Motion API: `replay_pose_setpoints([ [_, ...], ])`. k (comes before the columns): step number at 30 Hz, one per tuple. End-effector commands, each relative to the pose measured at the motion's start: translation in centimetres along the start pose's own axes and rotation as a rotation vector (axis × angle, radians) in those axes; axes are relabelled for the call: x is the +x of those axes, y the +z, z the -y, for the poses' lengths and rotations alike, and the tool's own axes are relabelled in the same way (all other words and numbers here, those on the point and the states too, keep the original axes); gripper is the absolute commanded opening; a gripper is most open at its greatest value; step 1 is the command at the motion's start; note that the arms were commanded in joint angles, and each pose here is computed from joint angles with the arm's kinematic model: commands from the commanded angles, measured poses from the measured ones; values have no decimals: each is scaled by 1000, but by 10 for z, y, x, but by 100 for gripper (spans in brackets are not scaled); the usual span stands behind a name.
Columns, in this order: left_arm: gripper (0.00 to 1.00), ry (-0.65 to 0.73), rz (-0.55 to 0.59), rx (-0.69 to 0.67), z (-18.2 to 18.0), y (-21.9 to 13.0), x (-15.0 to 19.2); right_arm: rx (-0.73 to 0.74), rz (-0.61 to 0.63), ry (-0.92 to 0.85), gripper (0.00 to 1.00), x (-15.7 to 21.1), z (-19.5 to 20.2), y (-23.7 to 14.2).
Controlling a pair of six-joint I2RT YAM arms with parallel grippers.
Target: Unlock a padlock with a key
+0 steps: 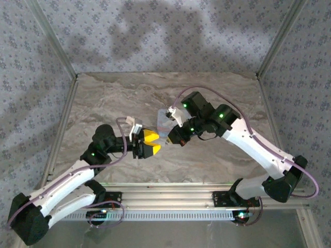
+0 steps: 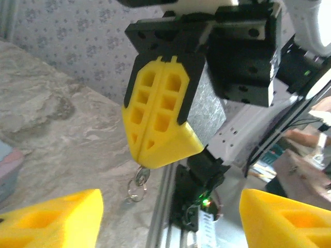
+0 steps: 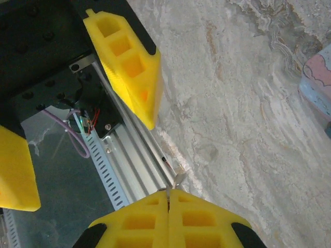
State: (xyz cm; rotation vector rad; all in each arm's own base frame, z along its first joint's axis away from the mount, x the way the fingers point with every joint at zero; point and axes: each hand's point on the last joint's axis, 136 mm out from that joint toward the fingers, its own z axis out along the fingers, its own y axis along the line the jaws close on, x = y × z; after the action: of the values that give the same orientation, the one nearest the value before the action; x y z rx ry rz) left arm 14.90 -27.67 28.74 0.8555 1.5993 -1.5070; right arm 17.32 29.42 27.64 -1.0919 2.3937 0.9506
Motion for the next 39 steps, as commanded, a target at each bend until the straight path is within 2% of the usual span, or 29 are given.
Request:
replay_pose_setpoints([
  [1, 51, 80, 2, 81, 14, 7, -15, -76, 12, -39, 0, -3, -18, -16],
  [3, 39, 56, 0, 114, 14, 11, -15, -92, 14, -38, 0, -3, -20, -17],
  [4, 37, 48, 2, 130, 15, 14, -16, -95, 17, -39, 0, -4, -20, -17],
  [10, 36, 28, 1, 140, 12, 21, -12, -125, 25, -38, 0, -4, -21, -16],
  [13, 31, 21, -2, 145, 11, 23, -12, -136, 31, -40, 0, -5, -22, -16],
  [20, 34, 4, -16, 147, 6, 27, -5, -153, 50, -44, 0, -7, -24, -19],
  [24, 31, 1, -22, 159, 5, 30, -5, -153, 57, -41, 0, -6, -24, -21],
  [26, 23, -1, -25, 162, 5, 31, -5, -157, 59, -39, 0, -6, -24, -21],
  [27, 13, -2, -26, 161, 4, 31, -5, -158, 58, -38, 0, -6, -23, -21],
  [29, 0, -1, -24, 160, 4, 32, -6, -162, 58, -39, 0, -5, -24, -21],
  [37, 0, -8, -17, 133, -1, 28, 3, -171, 80, -16, 0, -8, -20, -16],
  [38, 0, -19, -17, 126, -3, 27, 5, -170, 92, -10, 2, -10, -19, -16],
  [39, 0, -33, -16, 118, -5, 27, 7, -161, 111, 0, 13, -12, -17, -16],
])
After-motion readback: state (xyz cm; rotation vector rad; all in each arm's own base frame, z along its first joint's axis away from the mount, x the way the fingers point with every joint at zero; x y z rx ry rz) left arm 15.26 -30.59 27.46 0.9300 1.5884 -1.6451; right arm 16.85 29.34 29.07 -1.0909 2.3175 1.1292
